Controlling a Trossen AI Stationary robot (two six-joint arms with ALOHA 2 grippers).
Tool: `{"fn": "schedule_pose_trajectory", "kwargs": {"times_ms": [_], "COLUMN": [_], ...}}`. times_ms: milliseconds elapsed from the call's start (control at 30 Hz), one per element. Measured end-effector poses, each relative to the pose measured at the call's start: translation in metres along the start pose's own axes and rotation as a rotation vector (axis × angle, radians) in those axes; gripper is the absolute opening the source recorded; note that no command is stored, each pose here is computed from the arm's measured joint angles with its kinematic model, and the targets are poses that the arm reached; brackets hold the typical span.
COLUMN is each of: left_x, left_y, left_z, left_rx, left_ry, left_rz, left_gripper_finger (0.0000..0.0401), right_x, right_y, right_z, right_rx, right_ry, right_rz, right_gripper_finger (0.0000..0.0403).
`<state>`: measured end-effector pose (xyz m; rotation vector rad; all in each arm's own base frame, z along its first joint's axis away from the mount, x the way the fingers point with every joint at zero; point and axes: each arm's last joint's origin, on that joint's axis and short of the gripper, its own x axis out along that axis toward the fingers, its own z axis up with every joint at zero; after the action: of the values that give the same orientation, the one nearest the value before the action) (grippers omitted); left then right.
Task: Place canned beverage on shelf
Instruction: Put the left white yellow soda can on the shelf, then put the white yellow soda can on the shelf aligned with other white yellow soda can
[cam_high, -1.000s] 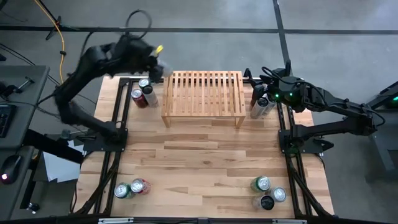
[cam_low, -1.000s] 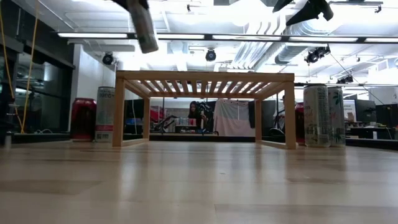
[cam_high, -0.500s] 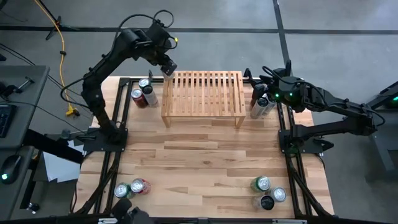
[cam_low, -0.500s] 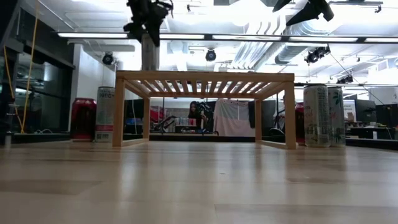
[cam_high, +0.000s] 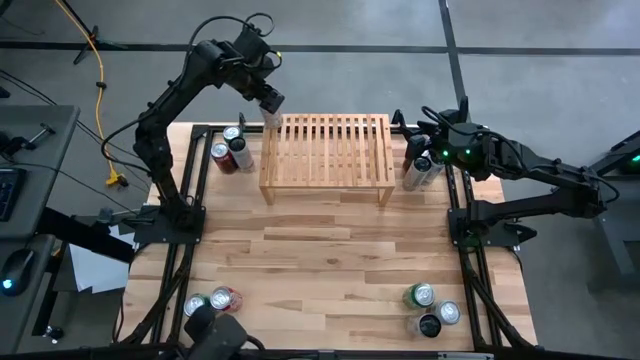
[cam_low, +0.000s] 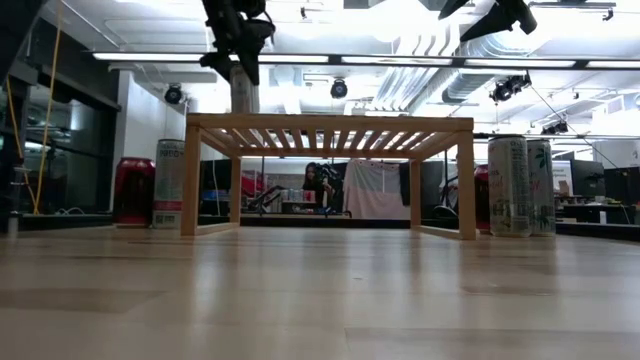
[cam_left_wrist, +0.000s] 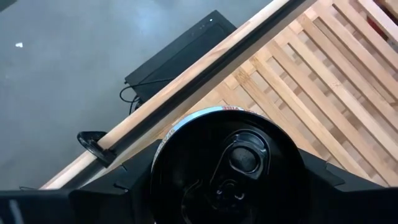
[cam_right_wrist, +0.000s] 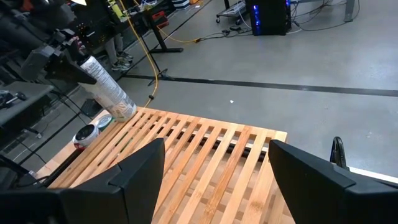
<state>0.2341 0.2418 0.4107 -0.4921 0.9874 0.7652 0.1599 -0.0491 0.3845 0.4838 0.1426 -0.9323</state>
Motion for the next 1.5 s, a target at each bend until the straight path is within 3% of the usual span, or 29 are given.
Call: {"fn": "schedule_pose_trajectory", "kwargs": {"times_ms": [267,500,767,1100,1333,1500], "left_x": [0.0,-0.001,-0.006,-0.08,-0.132,-0.148], "left_y": [0.0,-0.001,-0.001,-0.001,-0.012,-0.023], "left_z": [0.0,-0.001,0.001,0.006,-0.033,-0.068], "left_rx": [0.0,0.003,0.003,0.03,0.113,0.137], "left_ry": [0.003,0.003,-0.018,-0.287,-0.422,-0.583], "left_rz": [0.005,0.009,0.008,-0.019,-0.101,-0.173], "left_gripper_finger": [0.0243,0.0339,0.0343,0.0344,0.0338,0.0335], "right_x": [0.0,0.0,0.0,0.0,0.0,0.0], "right_y": [0.0,0.0,0.0,0.0,0.0,0.0], "right_z": [0.0,0.0,0.0,0.0,0.0,0.001], "right_rx": [0.0,0.0,0.0,0.0,0.0,0.004], "right_ry": [0.0,0.0,0.0,0.0,0.0,-0.005], "right_rz": [0.0,0.0,0.0,0.0,0.0,0.003], "right_gripper_finger": [0.0272,0.0272,0.0272,0.0272,0.0272,0.0272]}}
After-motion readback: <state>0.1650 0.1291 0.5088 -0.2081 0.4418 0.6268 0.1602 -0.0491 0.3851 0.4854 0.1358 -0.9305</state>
